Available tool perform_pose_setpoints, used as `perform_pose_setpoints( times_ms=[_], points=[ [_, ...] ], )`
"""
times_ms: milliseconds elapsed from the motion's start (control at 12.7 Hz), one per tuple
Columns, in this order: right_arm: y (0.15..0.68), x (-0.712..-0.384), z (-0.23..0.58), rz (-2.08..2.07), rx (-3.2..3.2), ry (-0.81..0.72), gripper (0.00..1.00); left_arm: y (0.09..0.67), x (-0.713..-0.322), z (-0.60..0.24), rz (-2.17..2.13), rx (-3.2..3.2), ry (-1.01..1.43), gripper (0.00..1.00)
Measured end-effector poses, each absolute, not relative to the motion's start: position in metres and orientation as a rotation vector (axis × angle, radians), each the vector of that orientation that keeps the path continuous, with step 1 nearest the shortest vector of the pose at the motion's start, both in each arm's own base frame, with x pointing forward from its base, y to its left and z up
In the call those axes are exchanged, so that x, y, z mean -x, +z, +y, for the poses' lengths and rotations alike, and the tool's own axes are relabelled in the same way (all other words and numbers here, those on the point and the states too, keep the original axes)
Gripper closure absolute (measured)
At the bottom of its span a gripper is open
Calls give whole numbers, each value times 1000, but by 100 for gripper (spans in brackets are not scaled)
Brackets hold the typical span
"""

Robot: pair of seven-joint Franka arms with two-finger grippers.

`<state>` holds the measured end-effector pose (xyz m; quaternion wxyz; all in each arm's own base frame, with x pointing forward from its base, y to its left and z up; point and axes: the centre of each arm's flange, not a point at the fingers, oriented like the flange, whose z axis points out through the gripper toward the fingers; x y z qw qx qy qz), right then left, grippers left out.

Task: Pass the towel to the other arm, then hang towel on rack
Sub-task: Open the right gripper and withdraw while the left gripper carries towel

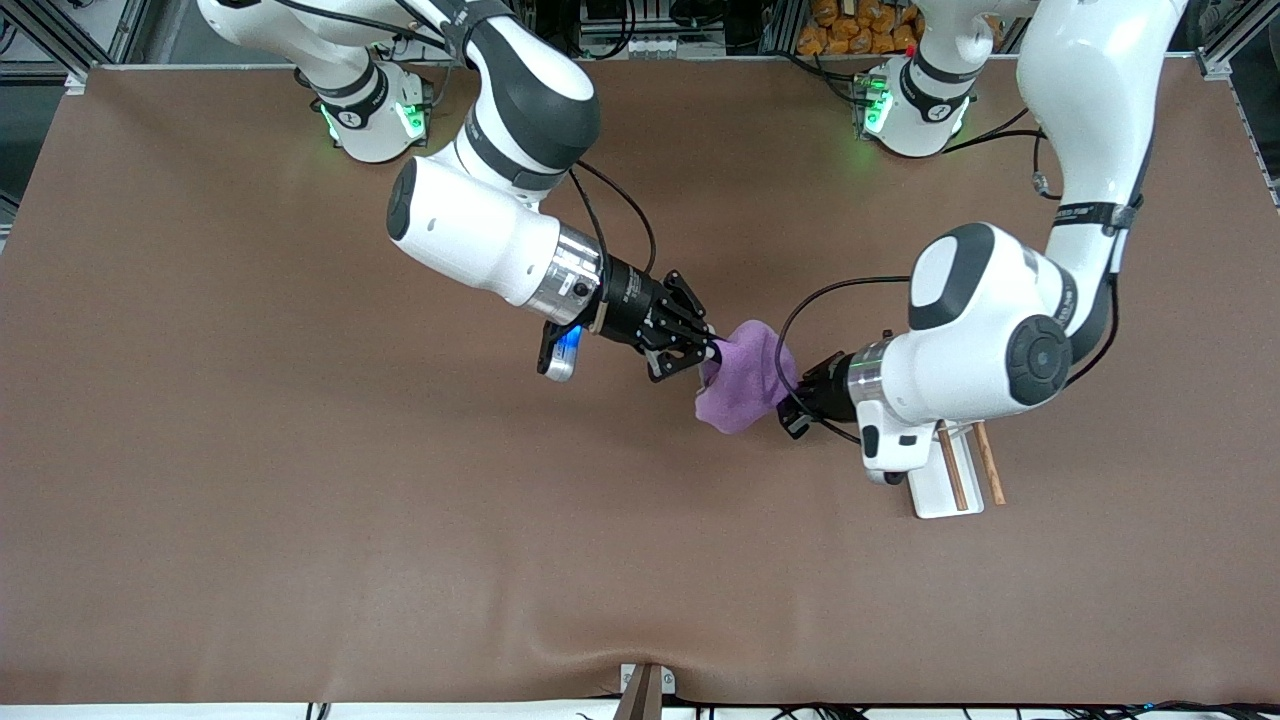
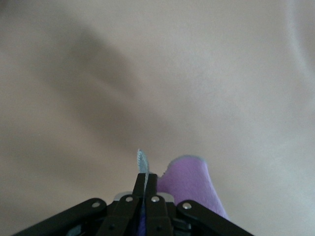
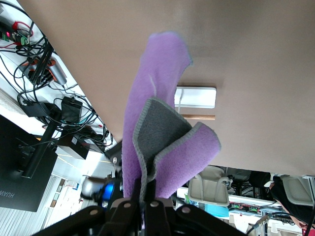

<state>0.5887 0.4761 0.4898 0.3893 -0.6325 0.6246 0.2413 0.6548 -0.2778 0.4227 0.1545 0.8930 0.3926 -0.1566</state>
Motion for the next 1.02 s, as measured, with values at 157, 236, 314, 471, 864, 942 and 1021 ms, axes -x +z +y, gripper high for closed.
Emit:
perform_pose_setpoints(
  times_ms=[157, 236, 314, 471, 864, 942, 1021],
  points=[
    [490, -589, 475, 1589, 1607, 612, 90, 446, -654, -263, 1135, -2556, -428, 98],
    [490, -589, 475, 1589, 1609, 611, 79, 457, -652, -259, 1134, -2559, -421, 98],
    [490, -589, 475, 1588, 1612, 610, 67, 467, -649, -257, 1130, -2565, -416, 98],
    [487, -590, 475, 1591, 1617, 607, 44, 484, -644, -247, 1088, -2587, -402, 98],
    [460, -607, 451, 1618, 1786, 505, 0, 513, -641, -224, 899, -2645, -329, 98],
    [455, -614, 438, 1631, 1832, 489, 0, 514, -642, -220, 856, -2656, -316, 98],
    [450, -622, 422, 1636, 1887, 470, 0, 514, -643, -214, 801, -2675, -303, 98]
  ],
)
